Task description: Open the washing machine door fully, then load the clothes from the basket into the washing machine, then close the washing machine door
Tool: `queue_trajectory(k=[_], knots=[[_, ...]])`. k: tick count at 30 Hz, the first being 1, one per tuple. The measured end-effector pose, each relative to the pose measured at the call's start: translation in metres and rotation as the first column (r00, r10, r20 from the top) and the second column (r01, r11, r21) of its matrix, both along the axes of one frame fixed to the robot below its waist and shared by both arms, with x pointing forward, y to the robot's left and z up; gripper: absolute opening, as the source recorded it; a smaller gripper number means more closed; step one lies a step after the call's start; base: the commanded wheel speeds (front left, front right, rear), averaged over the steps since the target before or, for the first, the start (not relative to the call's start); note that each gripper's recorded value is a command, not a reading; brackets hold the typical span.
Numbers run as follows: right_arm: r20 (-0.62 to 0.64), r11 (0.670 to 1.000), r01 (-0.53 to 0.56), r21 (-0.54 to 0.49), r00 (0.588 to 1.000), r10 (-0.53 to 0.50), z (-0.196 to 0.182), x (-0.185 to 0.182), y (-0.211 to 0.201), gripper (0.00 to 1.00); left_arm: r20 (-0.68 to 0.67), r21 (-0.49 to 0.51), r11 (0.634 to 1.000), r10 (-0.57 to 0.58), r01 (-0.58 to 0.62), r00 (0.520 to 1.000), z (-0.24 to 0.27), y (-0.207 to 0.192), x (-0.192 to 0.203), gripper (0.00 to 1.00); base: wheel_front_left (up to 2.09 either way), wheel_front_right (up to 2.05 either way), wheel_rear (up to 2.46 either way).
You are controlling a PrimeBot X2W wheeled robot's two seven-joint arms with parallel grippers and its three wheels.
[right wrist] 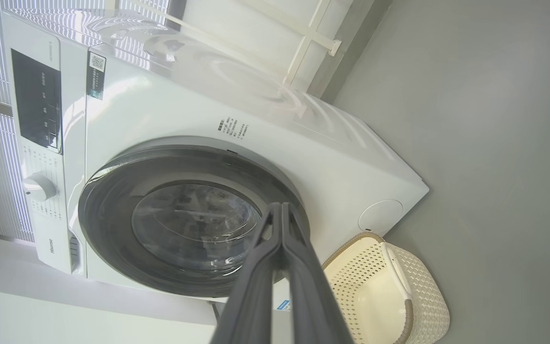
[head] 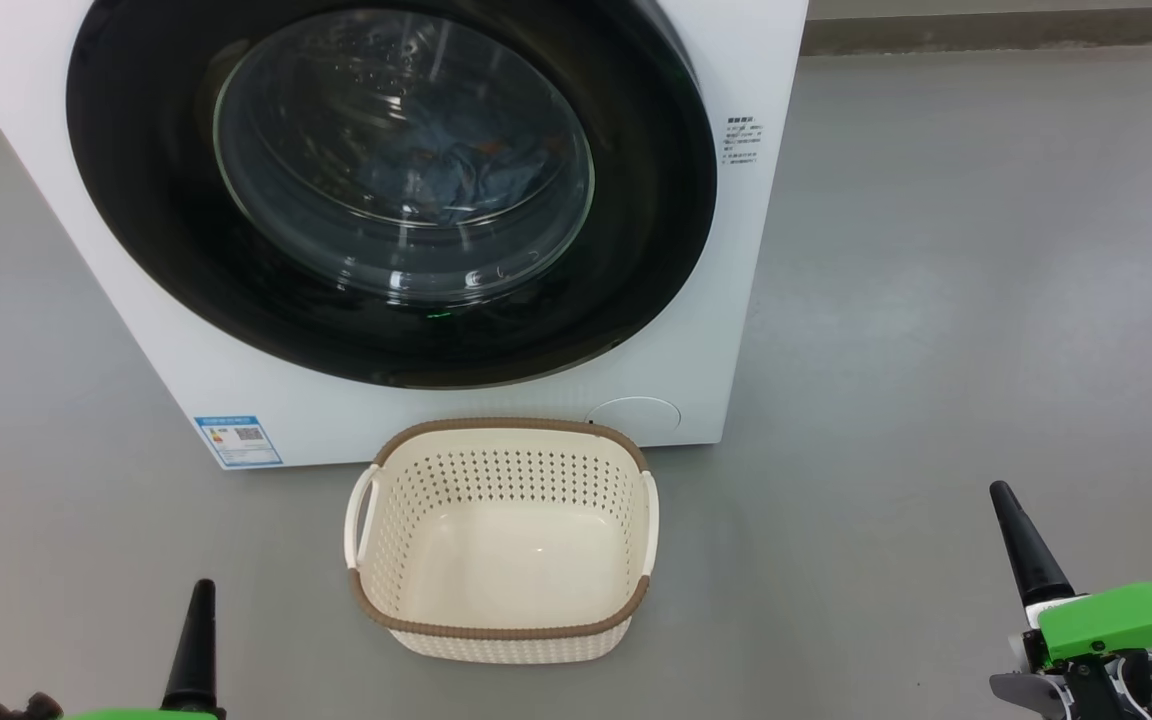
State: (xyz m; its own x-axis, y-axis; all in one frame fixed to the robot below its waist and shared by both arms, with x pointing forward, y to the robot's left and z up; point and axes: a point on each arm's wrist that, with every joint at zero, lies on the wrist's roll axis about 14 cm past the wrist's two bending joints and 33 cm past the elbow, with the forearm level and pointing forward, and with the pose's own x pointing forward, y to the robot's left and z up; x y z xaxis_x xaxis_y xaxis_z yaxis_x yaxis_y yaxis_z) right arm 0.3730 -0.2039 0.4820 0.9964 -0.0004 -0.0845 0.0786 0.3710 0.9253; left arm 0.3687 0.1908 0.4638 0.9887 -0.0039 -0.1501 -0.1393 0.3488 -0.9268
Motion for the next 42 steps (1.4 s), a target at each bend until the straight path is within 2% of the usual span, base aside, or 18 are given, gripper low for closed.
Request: queue_trajectory(k=[19,33,36,42], knots=[[-0.004,0.983,0.031,0.183,1.000,-0.030,-0.001,0.001,-0.003,0.00,0.017,-0.185,0.983,0.016,-0.013,1.000,0.006,0.000,0.003,0.00,0.00,0.00,0.00],[-0.002,0.940,0.044,0.338,0.999,-0.047,-0.001,0.002,-0.001,0.00,0.050,-0.332,0.943,0.027,-0.009,0.998,0.015,-0.002,0.007,0.00,0.00,0.00,0.00],[0.002,0.927,0.056,0.371,0.998,-0.061,0.000,0.002,-0.004,0.00,0.051,-0.347,0.938,0.032,-0.012,0.998,0.015,-0.002,0.008,0.00,0.00,0.00,0.00],[0.007,0.923,0.055,0.380,0.998,-0.063,0.001,0.003,-0.002,0.00,0.051,-0.348,0.937,0.032,-0.013,0.998,0.015,-0.002,0.008,0.00,0.00,0.00,0.00]])
